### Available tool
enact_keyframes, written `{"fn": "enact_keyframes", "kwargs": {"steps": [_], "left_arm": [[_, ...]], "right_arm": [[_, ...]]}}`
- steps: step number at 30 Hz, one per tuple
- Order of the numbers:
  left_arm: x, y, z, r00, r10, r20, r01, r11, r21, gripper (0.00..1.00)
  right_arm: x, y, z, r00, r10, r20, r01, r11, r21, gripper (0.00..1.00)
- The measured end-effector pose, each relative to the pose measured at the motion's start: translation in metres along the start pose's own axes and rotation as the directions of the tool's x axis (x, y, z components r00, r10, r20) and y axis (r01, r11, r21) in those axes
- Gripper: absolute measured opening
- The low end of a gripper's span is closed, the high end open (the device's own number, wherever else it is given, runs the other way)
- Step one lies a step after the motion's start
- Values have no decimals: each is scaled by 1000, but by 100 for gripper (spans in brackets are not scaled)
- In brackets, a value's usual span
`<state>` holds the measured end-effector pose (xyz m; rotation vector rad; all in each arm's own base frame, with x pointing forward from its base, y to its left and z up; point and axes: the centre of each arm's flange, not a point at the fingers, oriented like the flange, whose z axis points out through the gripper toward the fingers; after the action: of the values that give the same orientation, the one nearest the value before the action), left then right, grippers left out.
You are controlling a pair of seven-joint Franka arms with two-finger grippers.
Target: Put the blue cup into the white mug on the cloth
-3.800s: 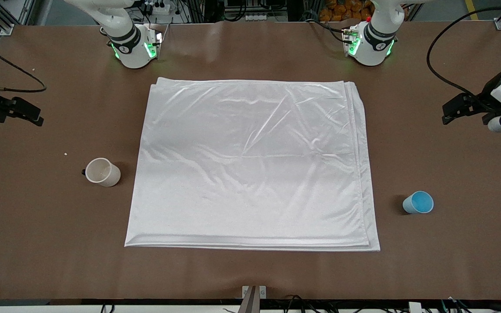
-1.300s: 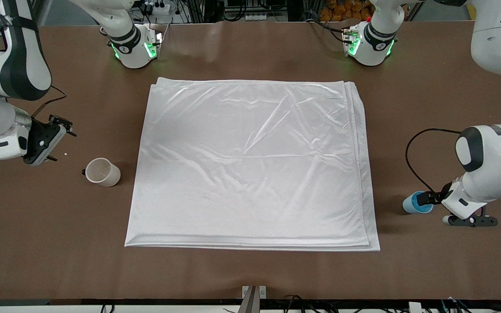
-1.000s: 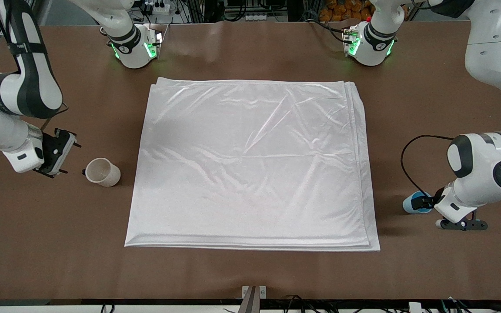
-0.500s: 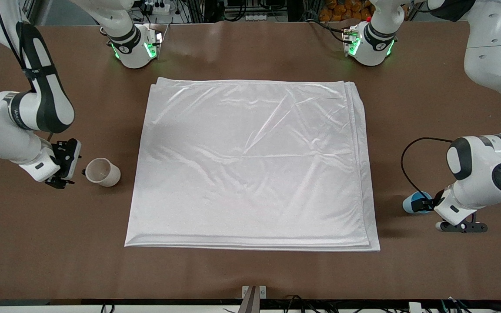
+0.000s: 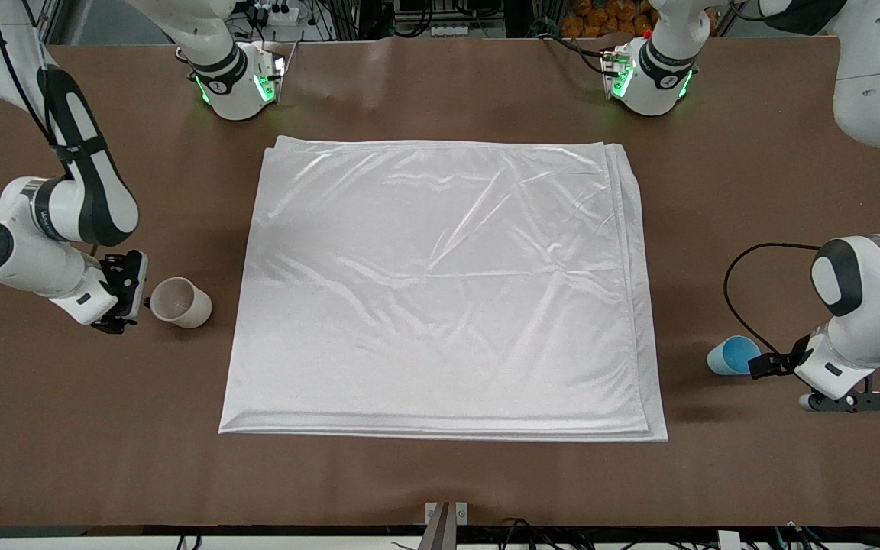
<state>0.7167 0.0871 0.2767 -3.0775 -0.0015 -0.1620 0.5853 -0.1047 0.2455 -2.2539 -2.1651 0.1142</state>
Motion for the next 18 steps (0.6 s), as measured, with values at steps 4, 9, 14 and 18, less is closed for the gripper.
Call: {"fn": "enact_keyframes", "kwargs": {"steps": [4,9,14,18], "left_arm": [[-3,1,8,1000,1,15,-1,1000,-2,100],[-7,4,19,999,4,37,-4,1000,-7,100],[-10,7,30,999,8,54,-7,1000,-11,100],[-13,11,41,997,13,70,-12,1000,-14,100]], "right_arm": [[-1,1,13,1000,-5,-3,5,1000,-4,100],[3,3,27,1000,-13,-8,13,1000,-9,100],[5,5,39,1000,-16,-12,16,1000,-18,100],[4,5,45,1000,-17,-13,16,1000,-18,100]]}}
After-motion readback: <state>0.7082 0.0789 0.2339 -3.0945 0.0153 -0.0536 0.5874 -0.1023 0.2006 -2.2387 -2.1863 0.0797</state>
